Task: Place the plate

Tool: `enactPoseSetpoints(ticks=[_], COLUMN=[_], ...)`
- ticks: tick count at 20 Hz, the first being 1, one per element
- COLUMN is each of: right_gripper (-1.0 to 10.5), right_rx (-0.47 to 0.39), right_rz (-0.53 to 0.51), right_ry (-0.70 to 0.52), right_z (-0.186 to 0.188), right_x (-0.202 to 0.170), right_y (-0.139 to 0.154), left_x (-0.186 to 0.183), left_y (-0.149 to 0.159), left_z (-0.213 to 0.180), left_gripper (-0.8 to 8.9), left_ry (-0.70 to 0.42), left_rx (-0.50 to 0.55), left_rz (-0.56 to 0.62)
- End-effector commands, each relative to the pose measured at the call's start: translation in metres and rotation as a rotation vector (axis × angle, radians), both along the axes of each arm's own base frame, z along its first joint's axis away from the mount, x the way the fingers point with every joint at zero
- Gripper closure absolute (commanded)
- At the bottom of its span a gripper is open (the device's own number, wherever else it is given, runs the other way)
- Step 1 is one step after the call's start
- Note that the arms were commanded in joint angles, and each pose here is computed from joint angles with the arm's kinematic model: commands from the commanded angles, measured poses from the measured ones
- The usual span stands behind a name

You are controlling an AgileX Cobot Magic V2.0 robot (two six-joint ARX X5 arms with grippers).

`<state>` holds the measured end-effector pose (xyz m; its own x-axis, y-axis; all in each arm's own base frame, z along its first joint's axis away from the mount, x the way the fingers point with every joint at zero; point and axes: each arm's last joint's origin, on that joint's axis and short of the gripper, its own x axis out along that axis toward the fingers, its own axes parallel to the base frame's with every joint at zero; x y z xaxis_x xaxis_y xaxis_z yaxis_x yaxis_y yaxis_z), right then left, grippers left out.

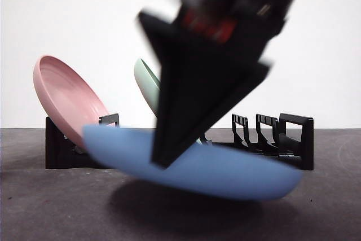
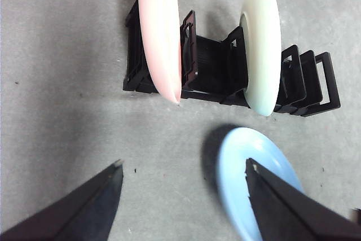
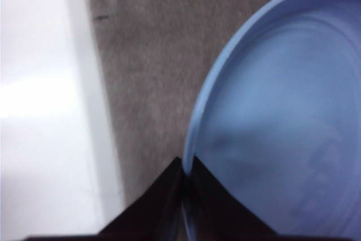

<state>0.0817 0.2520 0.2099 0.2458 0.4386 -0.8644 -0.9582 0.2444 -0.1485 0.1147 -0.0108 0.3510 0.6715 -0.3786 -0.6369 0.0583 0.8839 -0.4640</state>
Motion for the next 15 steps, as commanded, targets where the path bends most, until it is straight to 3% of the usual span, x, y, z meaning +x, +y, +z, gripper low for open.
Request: enactPoseSetpoints(ticks=[1,8,11,15], right_gripper=[9.4,9.2,8.3,8.2], right_rx=[-0.014,-0.080,-0.058,0.023], right_rz=[0.028,-0.022,0.005,-0.039], right_ry=[-0.055,-0.063,-0.016,0.007], right_z=[-0.009,-0.030,-0.031,-0.025], right_x=[0.004,0.020,0.019,0.019], right_y=[0.012,0.017,0.019,0.024], left_x=[0.000,0.000,0.000,0.000], left_y=[0.000,0.000,0.000,0.000], left_z=[0.006,0.005,0.005,0.005], left_gripper=[4.69,4.69,4.69,4.69], left_ry=[-0.028,-0.025,-0.026,-0.026], left_rx=[0.019,0.019,0.020,0.019], left_rz=[-0.020,-0.020,-0.020,-0.020])
